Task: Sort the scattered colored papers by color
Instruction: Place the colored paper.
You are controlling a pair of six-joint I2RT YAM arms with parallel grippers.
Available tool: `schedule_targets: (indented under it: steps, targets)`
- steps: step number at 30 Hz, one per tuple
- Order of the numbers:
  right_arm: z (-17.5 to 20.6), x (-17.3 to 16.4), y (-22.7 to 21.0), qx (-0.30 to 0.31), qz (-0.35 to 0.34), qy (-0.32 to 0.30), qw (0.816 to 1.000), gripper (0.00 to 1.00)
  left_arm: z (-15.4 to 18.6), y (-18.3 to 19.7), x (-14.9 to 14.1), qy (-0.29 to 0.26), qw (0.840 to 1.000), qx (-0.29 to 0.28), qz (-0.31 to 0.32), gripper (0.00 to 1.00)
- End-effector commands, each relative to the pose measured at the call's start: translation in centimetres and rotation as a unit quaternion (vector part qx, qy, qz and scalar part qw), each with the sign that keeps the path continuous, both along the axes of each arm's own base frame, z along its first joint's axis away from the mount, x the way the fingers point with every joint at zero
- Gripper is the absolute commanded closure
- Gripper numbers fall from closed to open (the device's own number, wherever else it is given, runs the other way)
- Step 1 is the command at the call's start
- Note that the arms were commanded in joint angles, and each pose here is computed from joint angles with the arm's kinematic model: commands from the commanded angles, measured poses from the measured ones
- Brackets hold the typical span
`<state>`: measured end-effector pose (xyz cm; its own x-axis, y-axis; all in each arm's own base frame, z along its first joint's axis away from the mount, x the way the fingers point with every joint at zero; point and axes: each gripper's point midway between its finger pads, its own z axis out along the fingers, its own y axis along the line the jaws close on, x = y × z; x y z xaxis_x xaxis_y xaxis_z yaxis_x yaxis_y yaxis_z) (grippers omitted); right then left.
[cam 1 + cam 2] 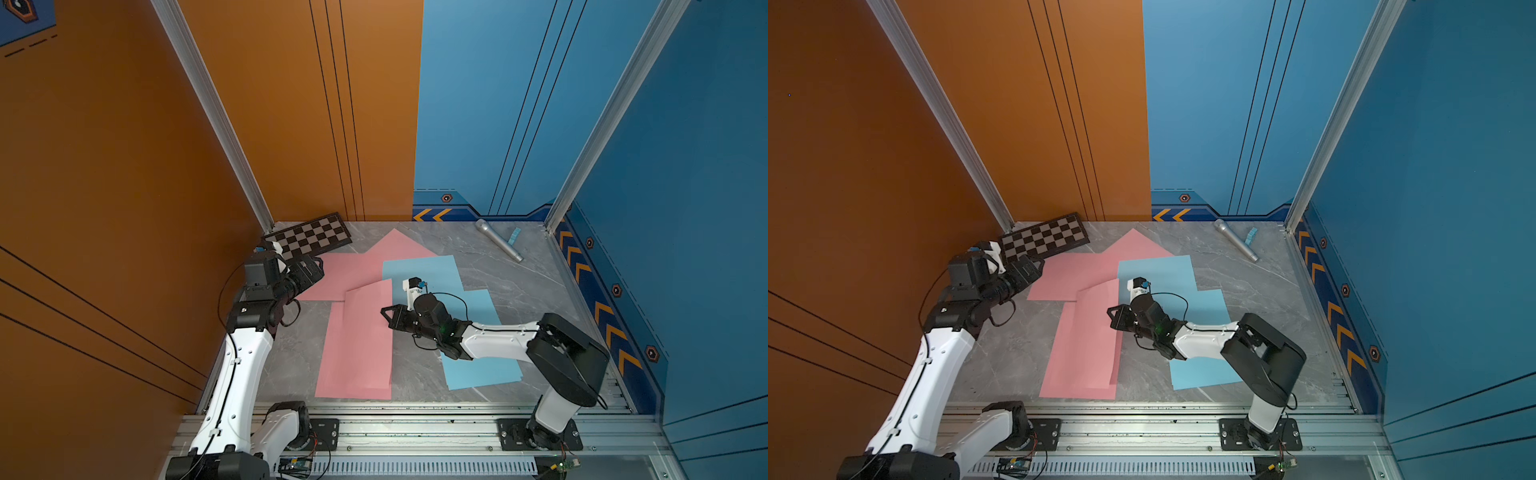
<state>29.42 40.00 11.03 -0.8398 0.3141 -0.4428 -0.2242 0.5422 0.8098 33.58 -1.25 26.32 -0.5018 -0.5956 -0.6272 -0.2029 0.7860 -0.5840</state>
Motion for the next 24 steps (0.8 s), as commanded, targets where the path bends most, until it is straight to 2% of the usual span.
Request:
schedule_targets:
  steps: [1,6,11,24]
  targets:
    - [-0.3,0.3,1.3,0.073,0.011,0.032,0.997,1.00,0.3,-0.8,0.0,0.001,1.000,-0.007,-0.018,0.02]
    - [-2.8,-0.1,1.3,0.038,0.031,0.052,0.997,1.00,0.2,-1.0,0.3,0.004,1.000,-0.008,-0.026,0.02]
    - [-3.6,-0.1,1.5,0.037,0.035,0.064,0.997,1.00,-0.1,-1.2,0.5,0.008,1.000,-0.008,-0.029,0.02]
    - [-5.2,-0.2,0.7,0.018,-0.006,0.066,0.998,1.00,-0.1,-1.6,0.6,0.009,0.999,-0.005,-0.034,0.02]
